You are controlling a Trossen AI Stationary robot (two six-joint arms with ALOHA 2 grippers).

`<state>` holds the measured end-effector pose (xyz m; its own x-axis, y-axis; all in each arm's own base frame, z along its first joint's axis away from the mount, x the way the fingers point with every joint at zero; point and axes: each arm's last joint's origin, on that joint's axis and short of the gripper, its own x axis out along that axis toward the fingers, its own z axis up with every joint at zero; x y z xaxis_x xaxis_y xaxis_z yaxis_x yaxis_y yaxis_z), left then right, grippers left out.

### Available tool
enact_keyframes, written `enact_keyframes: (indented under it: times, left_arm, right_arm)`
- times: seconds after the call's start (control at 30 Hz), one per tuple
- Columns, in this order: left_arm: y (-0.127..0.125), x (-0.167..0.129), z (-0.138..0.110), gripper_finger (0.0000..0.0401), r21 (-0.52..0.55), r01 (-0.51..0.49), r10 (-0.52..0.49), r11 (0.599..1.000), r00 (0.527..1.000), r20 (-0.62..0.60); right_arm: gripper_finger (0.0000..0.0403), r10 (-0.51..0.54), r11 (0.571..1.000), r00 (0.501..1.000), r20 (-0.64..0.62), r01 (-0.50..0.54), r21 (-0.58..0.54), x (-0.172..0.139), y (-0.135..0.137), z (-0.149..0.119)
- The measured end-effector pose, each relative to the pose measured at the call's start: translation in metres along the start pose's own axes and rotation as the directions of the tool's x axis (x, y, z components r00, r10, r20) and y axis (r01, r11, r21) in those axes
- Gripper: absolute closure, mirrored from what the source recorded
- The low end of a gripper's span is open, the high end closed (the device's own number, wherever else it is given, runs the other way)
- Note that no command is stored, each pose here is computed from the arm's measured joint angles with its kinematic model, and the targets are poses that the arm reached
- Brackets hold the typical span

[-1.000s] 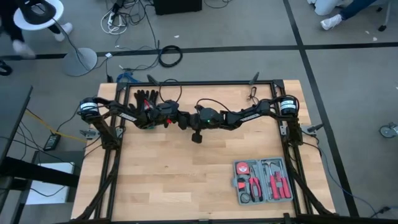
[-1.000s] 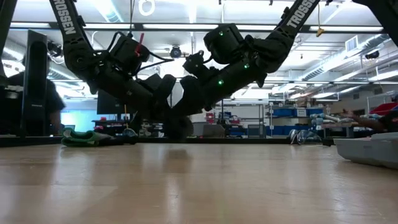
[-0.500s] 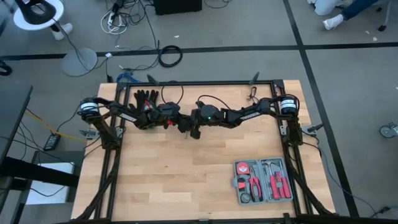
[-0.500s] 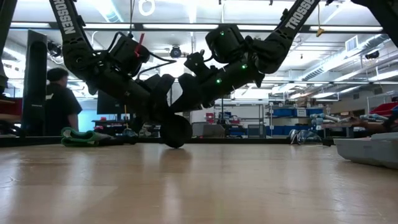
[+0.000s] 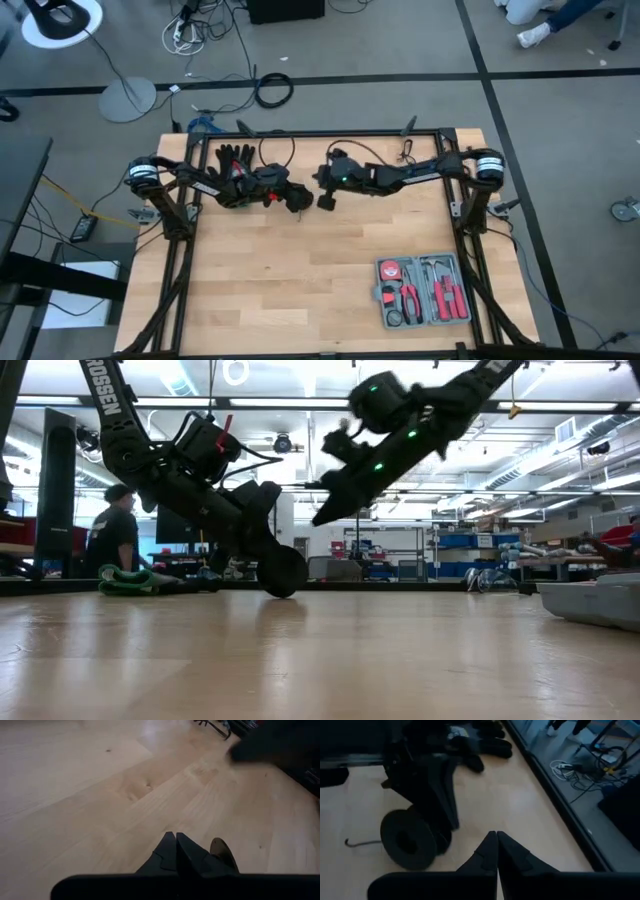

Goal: Coil cords
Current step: Coil the black wire

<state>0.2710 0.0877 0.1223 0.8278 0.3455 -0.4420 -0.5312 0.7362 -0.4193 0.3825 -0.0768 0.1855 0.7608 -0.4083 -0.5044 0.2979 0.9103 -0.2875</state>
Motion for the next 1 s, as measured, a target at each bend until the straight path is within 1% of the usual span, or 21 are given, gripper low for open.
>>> enact_keyframes:
  times: [0.1, 0.27, 0.43, 0.53, 0.6, 0.77, 0.9, 1.0]
  left_arm:
    - [0.0, 0.0, 0.0, 0.0401, 0.002, 0.001, -0.001, 1.0, 1.0, 0.001]
    - [-0.003, 0.0, 0.002, 0.0401, 0.043, 0.026, -0.028, 0.999, 0.999, 0.031]
    - [-0.004, 0.0, 0.004, 0.0398, 0.048, 0.035, -0.037, 0.998, 0.998, 0.041]
    - [-0.005, 0.0, 0.004, 0.0387, 0.024, 0.04, -0.041, 0.999, 0.998, 0.047]
    - [-0.005, 0.0, 0.004, 0.0373, 0.018, 0.043, -0.044, 0.999, 0.998, 0.048]
    - [-0.005, 0.0, 0.004, 0.0329, 0.017, 0.06, -0.06, 0.998, 0.997, 0.039]
    - [0.002, 0.0, 0.008, 0.0304, 0.073, 0.038, -0.042, 0.997, 0.998, 0.048]
    - [0.011, 0.001, 0.013, 0.0298, 0.097, 0.007, -0.013, 0.995, 0.998, 0.064]
  right_arm:
    - [0.0403, -0.015, 1.0, 1.0, 0.007, 0.015, 0.012, -0.018, -0.011, -0.002]
    - [0.0403, -0.03, 0.996, 0.999, -0.022, 0.032, 0.086, -0.04, -0.021, -0.025]
    - [0.0403, -0.018, 0.987, 0.998, -0.068, 0.028, 0.16, -0.048, -0.016, -0.061]
    - [0.0403, -0.015, 0.978, 0.999, -0.041, 0.023, 0.205, -0.051, -0.01, -0.076]
    - [0.0403, -0.016, 0.976, 1.0, -0.023, 0.02, 0.218, -0.053, -0.008, -0.084]
    - [0.0403, -0.036, 0.969, 0.996, 0.076, 0.016, 0.245, -0.055, -0.009, -0.085]
    - [0.0403, -0.036, 0.969, 0.996, 0.082, 0.015, 0.246, -0.055, -0.009, -0.084]
    - [0.0402, -0.028, 0.969, 0.997, 0.077, 0.009, 0.247, -0.055, -0.008, -0.085]
